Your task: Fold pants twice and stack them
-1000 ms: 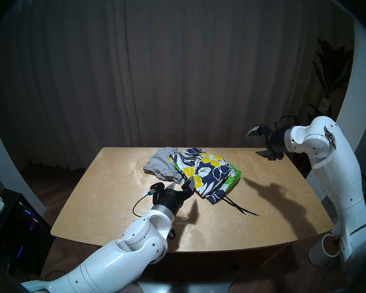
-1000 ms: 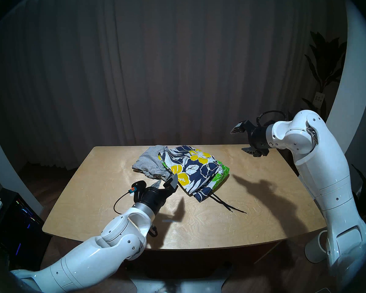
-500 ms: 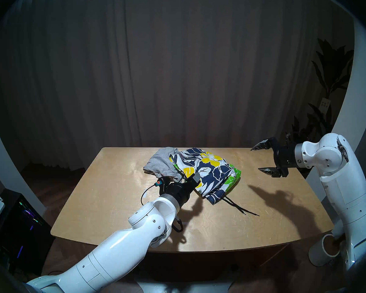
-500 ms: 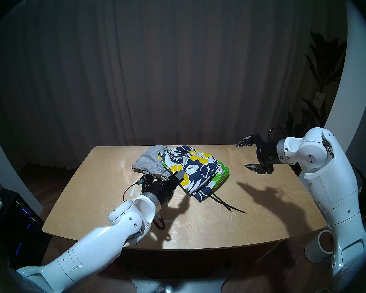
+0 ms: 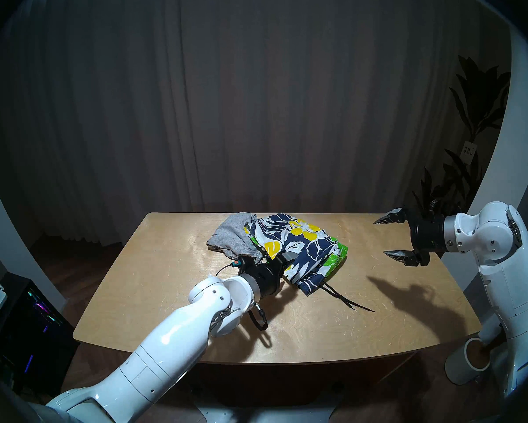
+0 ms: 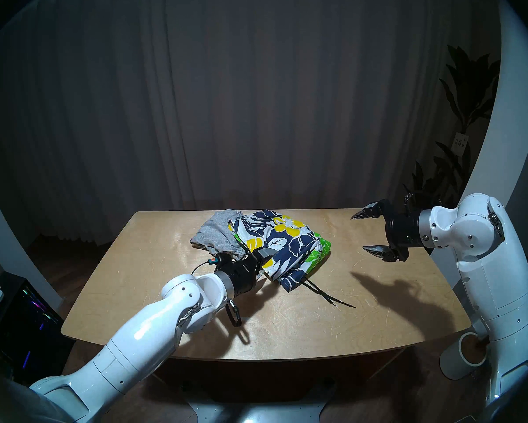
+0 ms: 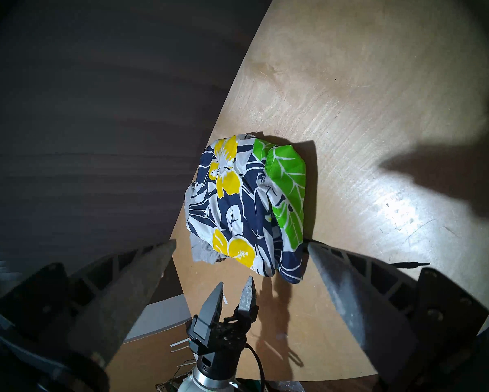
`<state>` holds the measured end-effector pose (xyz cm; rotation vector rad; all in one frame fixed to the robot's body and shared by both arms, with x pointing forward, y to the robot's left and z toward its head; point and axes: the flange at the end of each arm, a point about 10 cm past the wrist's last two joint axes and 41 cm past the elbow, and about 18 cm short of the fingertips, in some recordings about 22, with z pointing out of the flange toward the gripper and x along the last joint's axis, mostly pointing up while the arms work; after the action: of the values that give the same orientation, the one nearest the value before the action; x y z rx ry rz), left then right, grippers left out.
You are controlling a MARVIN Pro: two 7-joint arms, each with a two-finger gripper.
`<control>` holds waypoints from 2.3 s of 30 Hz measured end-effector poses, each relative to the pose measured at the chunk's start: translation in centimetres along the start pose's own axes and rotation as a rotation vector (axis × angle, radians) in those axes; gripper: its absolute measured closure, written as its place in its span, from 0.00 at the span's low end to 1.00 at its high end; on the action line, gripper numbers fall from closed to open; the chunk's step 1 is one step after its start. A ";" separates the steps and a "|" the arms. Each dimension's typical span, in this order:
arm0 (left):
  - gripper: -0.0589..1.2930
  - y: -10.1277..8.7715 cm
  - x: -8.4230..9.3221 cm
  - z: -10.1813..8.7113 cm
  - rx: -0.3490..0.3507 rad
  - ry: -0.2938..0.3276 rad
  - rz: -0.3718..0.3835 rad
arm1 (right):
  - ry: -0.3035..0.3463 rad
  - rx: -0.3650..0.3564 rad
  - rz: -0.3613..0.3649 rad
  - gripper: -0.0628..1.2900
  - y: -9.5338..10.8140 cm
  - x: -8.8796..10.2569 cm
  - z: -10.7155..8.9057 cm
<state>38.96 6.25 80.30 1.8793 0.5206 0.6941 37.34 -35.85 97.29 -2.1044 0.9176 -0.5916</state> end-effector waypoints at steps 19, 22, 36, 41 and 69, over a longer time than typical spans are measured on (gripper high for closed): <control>0.04 -1.4 0.6 0.2 0.126 0.060 -0.097 | 0.049 0.022 -0.010 0.05 3.4 0.8 6.7; 0.04 -2.1 0.2 0.6 0.147 0.054 -0.099 | 0.045 0.027 -0.009 0.05 3.4 0.8 7.2; 0.07 -1.9 0.9 2.8 0.148 0.071 -0.084 | 0.032 0.030 0.013 0.05 4.4 0.6 9.8; 0.07 -1.9 1.2 3.1 0.141 0.076 -0.087 | 0.028 0.034 0.031 0.05 5.2 0.7 10.2; 0.08 -2.4 1.7 4.8 0.036 0.058 -0.034 | -0.018 0.008 0.096 0.05 8.5 0.3 16.1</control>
<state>43.33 4.97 76.97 1.8845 0.6045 0.7221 44.41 -32.70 80.84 -2.0432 0.9980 -0.5247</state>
